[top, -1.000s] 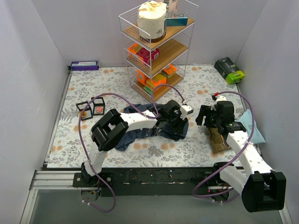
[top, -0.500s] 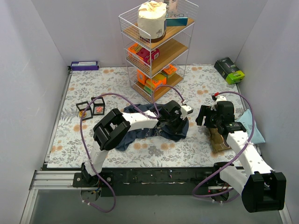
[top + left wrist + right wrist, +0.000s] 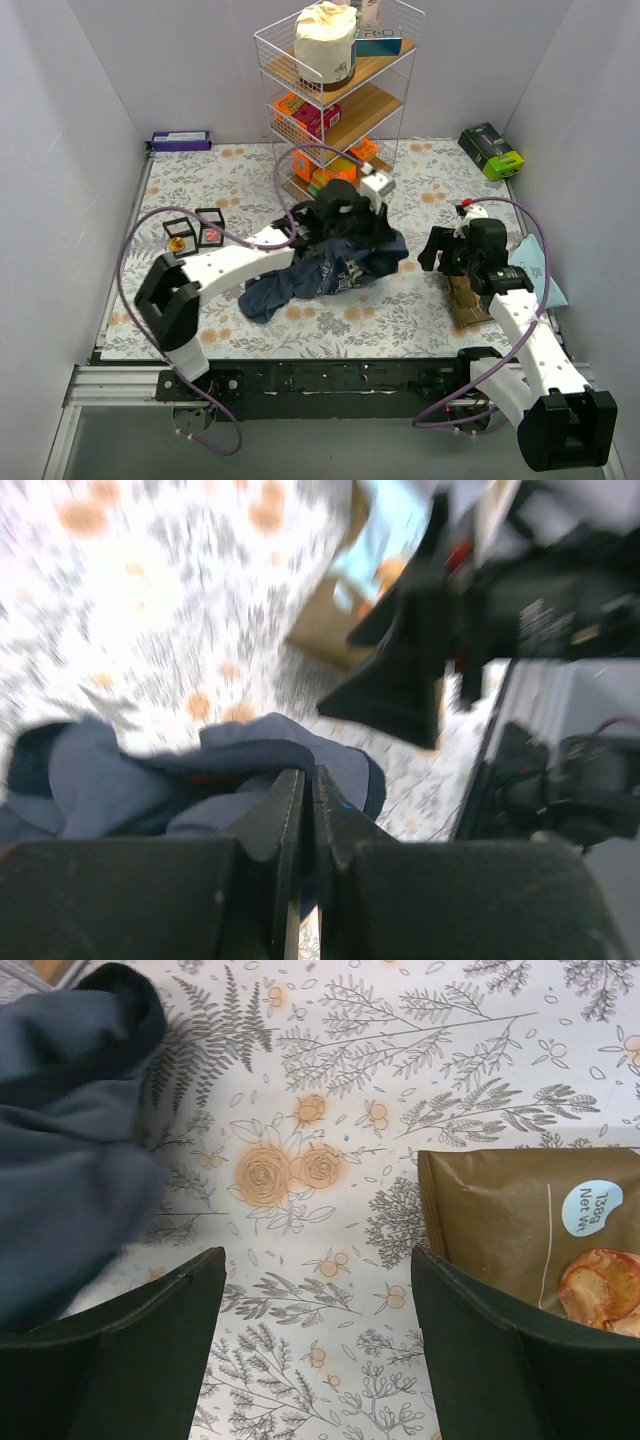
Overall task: Pin the brooch onto the clothing
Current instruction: Flatten out the clothes at the center of the board.
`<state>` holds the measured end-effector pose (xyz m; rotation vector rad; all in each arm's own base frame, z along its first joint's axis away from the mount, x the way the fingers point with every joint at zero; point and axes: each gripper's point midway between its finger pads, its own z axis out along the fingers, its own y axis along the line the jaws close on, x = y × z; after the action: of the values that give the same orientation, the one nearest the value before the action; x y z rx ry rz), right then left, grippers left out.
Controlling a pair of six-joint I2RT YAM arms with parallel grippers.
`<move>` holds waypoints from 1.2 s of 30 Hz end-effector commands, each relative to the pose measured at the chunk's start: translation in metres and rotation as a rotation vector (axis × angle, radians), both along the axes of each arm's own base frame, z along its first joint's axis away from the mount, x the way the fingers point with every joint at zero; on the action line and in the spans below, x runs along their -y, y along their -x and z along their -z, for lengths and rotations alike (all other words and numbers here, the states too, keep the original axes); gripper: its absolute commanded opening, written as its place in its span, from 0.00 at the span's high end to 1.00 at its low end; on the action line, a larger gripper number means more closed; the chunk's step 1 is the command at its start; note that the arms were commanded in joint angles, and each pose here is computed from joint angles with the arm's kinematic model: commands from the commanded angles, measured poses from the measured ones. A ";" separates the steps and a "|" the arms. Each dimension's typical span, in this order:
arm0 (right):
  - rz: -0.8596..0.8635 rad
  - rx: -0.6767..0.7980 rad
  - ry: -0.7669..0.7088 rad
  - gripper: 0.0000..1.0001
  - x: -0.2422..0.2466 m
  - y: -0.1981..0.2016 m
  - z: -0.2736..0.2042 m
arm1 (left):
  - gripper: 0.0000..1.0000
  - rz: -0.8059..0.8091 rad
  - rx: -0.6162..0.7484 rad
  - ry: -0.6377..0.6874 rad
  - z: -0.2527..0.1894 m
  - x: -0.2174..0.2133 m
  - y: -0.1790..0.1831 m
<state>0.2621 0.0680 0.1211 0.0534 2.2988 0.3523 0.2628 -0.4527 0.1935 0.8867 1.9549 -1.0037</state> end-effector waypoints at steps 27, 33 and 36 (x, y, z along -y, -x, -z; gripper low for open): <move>-0.560 0.145 -0.314 0.24 -0.193 0.028 -0.058 | 1.00 -0.108 -0.131 0.141 -0.015 -0.124 -0.015; -0.574 0.171 -0.359 0.24 -0.202 0.034 -0.063 | 1.00 -0.109 -0.146 0.133 -0.009 -0.123 -0.015; -0.588 0.174 -0.374 0.24 -0.206 0.036 -0.066 | 1.00 -0.100 -0.154 0.133 -0.008 -0.122 -0.015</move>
<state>0.2188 0.2619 0.1554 -0.4691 2.1326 0.9830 0.2792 -0.3291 0.1999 0.6317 2.0256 -1.1318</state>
